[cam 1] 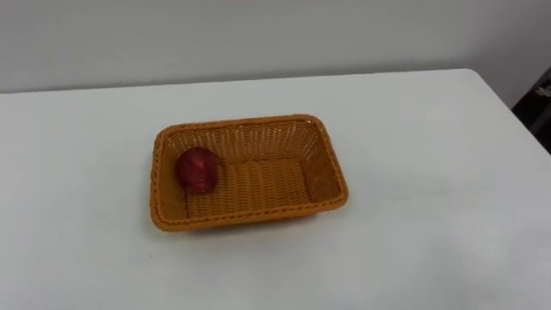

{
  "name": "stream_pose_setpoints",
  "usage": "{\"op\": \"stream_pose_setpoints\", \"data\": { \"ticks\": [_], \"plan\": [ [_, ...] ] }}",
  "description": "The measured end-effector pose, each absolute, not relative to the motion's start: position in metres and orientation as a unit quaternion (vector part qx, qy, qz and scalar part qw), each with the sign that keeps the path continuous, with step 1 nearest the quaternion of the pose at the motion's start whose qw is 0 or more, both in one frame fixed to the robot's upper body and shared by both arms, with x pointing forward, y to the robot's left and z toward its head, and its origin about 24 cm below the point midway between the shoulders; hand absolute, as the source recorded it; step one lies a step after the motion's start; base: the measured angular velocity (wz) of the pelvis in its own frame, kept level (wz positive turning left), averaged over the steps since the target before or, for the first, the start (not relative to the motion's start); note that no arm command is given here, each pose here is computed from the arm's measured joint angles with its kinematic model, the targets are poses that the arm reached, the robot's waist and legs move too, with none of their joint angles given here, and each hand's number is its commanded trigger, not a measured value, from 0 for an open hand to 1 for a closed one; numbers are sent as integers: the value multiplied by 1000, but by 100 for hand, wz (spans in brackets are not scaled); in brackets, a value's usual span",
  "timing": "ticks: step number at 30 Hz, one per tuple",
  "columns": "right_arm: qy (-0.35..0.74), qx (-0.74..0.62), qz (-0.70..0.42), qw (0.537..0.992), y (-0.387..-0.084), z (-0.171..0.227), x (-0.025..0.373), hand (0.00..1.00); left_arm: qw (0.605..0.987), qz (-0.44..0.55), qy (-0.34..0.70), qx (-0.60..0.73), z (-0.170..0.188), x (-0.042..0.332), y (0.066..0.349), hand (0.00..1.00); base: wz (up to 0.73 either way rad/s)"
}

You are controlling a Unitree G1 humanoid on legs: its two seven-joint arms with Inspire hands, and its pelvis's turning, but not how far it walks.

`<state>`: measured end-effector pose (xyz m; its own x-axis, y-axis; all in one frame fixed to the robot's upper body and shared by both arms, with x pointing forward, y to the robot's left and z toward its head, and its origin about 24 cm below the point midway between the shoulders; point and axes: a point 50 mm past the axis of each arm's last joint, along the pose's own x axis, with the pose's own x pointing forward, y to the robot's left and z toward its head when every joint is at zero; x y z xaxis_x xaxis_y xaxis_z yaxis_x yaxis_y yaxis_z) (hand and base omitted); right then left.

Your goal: Pick and place apple

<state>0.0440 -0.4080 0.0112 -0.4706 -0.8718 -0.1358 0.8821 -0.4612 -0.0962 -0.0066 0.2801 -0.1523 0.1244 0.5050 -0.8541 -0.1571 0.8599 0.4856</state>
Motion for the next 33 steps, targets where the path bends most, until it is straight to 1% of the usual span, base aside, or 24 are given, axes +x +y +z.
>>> {"op": "stream_pose_setpoints", "data": {
  "ticks": [2, 3, 5, 6, 7, 9, 10, 12, 13, 15, 16, 17, 18, 19, 21, 22, 24, 27, 30, 33],
  "plan": [
    [152, 104, -869, 459, -403, -24, 16, 0, 741, 236, 614, 139, -150, -6, 284, 0, -5],
    [167, 122, -871, 445, -400, -31, 10, 0, 742, 238, 611, 139, -149, -5, 284, 0, -12],
    [213, 171, -875, 400, -385, -56, -8, 0, 744, 243, 608, 134, -149, -5, 285, 0, -10],
    [225, 181, -876, 387, -382, -62, -14, 0, 745, 245, 606, 132, -148, -4, 285, 0, -5],
    [244, 202, -877, 361, -375, -72, -23, 0, 747, 245, 603, 133, -148, -2, 286, 0, -3],
    [275, 233, -875, 324, -359, -89, -43, 0, 747, 245, 603, 131, -148, -2, 286, 0, 0],
    [287, 237, -872, 319, -353, -94, -47, 0, 747, 245, 603, 131, -148, -2, 286, 0, 0],
    [345, 246, -854, 302, -326, -114, -64, 0, 747, 238, 607, 126, -149, -4, 284, 0, 2],
    [362, 246, -847, 302, -319, -119, -67, 0, 747, 235, 610, 123, -149, -5, 283, 0, 0],
    [422, 253, -814, 307, -294, -133, -80, 0, 739, 229, 625, 109, -151, -10, 280, 0, 0],
    [439, 250, -804, 313, -289, -136, -83, 0, 737, 226, 628, 108, -152, -12, 280, 0, 0],
    [472, 242, -780, 331, -280, -140, -87, 0, 733, 218, 636, 105, -153, -13, 278, 0, -5],
    [511, 220, -748, 362, -275, -143, -88, 0, 730, 208, 642, 108, -154, -15, 276, 0, -7],
    [527, 208, -731, 380, -273, -144, -88, 0, 729, 203, 645, 108, -154, -15, 275, 0, -4],
    [576, 157, -658, 459, -272, -149, -76, 0, 719, 194, 657, 112, -155, -19, 273, 0, -3],
    [591, 138, -633, 481, -272, -150, -74, 0, 718, 190, 659, 117, -156, -19, 272, 0, -5],
    [647, 51, -521, 554, -269, -154, -62, 0, 720, 176, 659, 130, -156, -14, 271, 0, -2],
    [672, -31, -415, 613, -269, -158, -38, 0, 712, 154, 671, 138, -159, -16, 265, 0, 4],
    [671, -75, -345, 652, -267, -161, -17, 0, 704, 139, 682, 141, -161, -19, 259, 0, 5],
    [667, -118, -283, 679, -265, -162, -1, 0, 694, 128, 693, 144, -163, -23, 255, 0, 12]
  ]
}}
